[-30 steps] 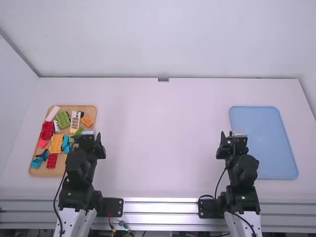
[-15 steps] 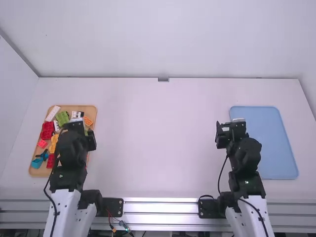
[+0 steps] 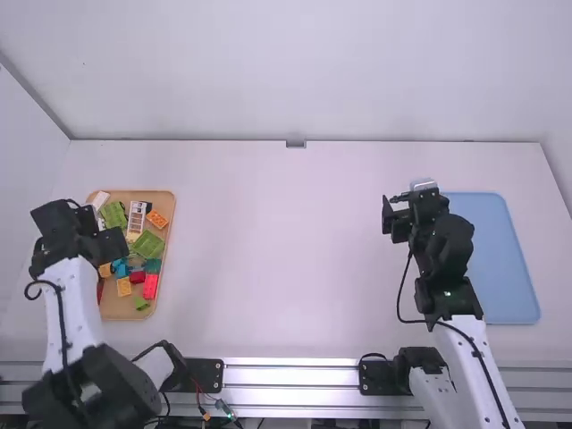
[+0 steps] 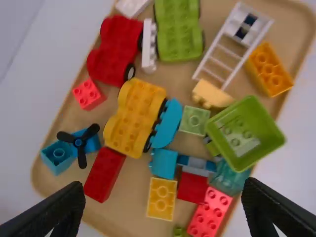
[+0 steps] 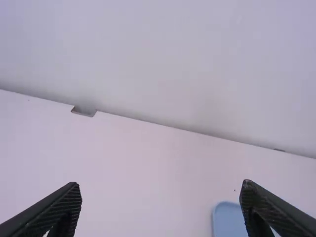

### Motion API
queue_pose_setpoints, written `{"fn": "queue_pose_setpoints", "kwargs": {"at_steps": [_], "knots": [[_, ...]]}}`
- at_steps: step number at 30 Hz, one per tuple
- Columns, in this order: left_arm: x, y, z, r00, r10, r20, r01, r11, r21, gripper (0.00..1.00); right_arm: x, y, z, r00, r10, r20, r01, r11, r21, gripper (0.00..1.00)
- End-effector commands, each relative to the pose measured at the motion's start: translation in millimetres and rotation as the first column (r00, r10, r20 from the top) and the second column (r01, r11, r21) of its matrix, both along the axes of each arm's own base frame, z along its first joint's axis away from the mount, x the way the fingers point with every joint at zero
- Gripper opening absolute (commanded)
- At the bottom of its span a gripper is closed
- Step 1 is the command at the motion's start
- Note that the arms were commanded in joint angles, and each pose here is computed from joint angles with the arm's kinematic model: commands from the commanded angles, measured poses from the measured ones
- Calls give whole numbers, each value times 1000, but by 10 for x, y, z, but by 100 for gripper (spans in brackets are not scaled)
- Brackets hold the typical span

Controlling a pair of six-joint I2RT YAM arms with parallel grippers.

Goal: Assemble lego blocks to make yellow taxi

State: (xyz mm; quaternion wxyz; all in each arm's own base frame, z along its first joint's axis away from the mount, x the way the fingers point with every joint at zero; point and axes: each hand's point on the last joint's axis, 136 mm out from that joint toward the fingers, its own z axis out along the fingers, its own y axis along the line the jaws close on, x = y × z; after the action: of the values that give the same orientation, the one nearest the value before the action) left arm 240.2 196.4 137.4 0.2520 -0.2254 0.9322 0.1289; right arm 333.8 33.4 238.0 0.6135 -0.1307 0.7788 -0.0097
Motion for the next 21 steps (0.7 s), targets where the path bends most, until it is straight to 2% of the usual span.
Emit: {"fn": "queue_pose_setpoints", "kwargs": {"at_steps": [1,3,4,6,12,15,16,17,19,21], "knots": [[5,169,-112,997,-47,-65,44,998,-40,87,79,54,212,999,24,42,-24,1000,-12,87],[-77,407,-287,988,-12,-154,-2,996,-91,91,144,71,234,999,32,39,-31,999,-19,91],[-77,407,-287,988,-12,-154,-2,996,-91,91,144,71,234,999,32,39,-31,999,-19,91],[-122,526,-443,974,-63,-217,30,988,-152,94,198,86,250,999,38,38,-37,999,-25,94],[-129,723,-703,951,-152,-268,102,976,-193,98,280,115,319,997,51,56,-49,998,-32,97],[-65,688,-833,933,-268,-242,210,948,-240,92,312,120,355,996,53,66,-50,998,-35,99],[-63,687,-842,932,-272,-240,214,946,-243,92,313,122,357,996,53,66,-51,998,-35,99],[-62,705,-871,929,-279,-241,220,944,-245,86,319,122,371,996,54,72,-51,998,-35,99],[-24,707,-894,931,-283,-230,226,942,-247,82,323,123,385,995,54,78,-51,998,-35,99],[-38,723,-916,935,-268,-233,208,945,-251,82,324,124,392,995,54,81,-51,998,-35,99]]}}
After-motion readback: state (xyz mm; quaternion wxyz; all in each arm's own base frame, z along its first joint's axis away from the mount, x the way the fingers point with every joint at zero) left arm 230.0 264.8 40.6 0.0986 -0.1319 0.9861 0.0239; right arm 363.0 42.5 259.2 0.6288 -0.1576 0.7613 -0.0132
